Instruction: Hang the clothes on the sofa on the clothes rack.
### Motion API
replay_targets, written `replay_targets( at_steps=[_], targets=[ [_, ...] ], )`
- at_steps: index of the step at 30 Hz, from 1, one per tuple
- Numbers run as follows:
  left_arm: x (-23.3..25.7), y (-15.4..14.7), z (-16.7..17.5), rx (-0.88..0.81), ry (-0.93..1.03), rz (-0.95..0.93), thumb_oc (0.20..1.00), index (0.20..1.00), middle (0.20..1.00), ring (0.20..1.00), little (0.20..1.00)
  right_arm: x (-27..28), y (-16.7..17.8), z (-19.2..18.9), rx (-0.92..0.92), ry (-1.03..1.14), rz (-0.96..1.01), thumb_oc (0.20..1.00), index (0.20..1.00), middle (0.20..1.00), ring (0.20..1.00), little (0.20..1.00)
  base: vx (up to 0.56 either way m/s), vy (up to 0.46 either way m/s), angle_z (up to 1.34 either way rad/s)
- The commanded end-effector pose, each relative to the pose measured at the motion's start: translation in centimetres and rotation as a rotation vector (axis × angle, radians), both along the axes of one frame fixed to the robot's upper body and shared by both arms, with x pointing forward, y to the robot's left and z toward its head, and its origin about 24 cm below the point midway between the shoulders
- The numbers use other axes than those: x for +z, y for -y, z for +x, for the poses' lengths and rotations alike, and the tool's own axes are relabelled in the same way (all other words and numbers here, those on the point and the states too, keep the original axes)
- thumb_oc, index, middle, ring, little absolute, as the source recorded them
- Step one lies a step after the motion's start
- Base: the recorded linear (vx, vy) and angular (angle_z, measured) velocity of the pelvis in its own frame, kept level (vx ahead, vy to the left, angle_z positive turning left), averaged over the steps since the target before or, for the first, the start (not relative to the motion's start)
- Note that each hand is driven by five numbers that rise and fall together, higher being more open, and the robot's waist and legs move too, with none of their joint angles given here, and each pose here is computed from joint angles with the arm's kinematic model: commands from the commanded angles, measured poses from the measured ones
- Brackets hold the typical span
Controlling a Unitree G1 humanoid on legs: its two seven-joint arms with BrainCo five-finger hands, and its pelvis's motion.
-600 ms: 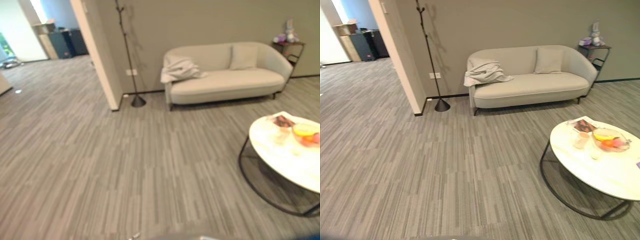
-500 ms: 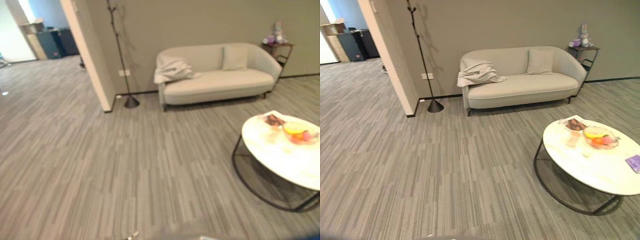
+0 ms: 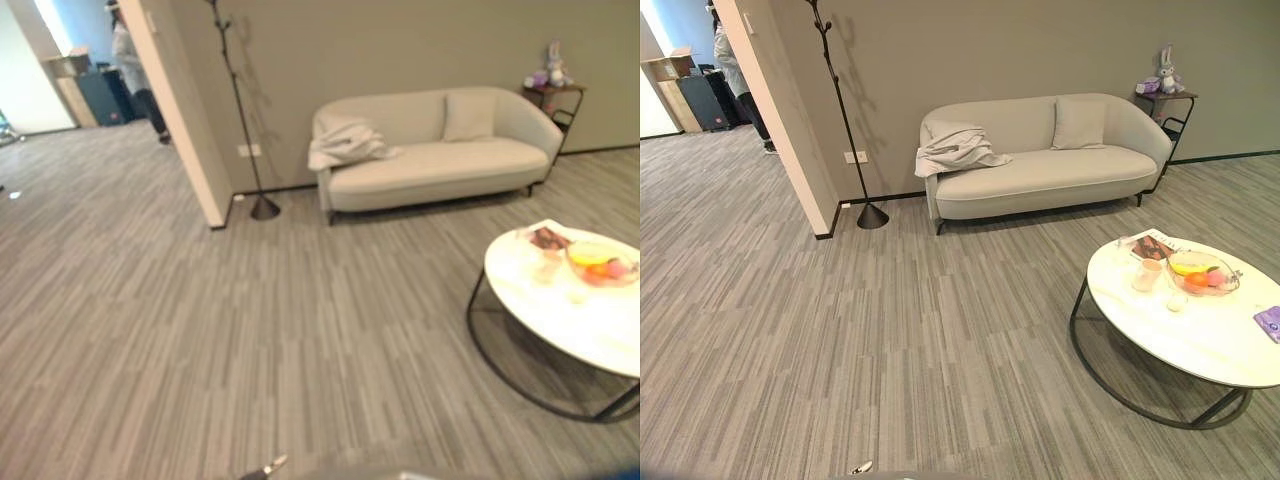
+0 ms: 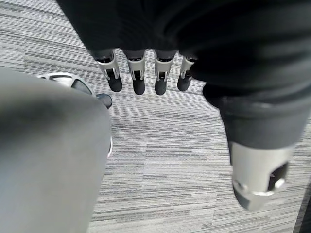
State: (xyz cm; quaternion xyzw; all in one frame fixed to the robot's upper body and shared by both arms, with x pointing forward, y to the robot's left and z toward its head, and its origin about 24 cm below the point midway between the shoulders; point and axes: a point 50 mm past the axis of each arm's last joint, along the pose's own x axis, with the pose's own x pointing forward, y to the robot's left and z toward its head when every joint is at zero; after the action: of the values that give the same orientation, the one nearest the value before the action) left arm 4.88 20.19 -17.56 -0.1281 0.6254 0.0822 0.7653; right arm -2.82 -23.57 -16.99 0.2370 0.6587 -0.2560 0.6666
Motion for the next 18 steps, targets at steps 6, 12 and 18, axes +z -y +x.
replay_targets(
  at_steps=[6, 12, 18],
  targets=[
    [-0.2, 1.8, 0.5, -0.063, -0.003, -0.029, 1.000, 1.000, 1.000, 1.000, 1.000, -0.3, -1.4, 1.7, 0.106, -0.007, 0.041, 1.000, 1.000, 1.000, 1.000, 1.000, 0.00, -0.006, 0.00],
    [-0.2, 1.9, 0.6, -0.094, -0.007, -0.021, 1.000, 1.000, 1.000, 1.000, 1.000, -0.4, -1.5, 2.6, 0.194, 0.008, 0.045, 1.000, 1.000, 1.000, 1.000, 1.000, 0.00, 0.000, 0.00],
    [-0.3, 1.7, -0.4, -0.134, -0.055, -0.021, 1.000, 1.000, 1.000, 1.000, 1.000, -0.4, -1.8, 2.9, 0.271, 0.003, 0.058, 1.000, 1.000, 1.000, 1.000, 1.000, 0.01, -0.020, 0.02]
  ],
)
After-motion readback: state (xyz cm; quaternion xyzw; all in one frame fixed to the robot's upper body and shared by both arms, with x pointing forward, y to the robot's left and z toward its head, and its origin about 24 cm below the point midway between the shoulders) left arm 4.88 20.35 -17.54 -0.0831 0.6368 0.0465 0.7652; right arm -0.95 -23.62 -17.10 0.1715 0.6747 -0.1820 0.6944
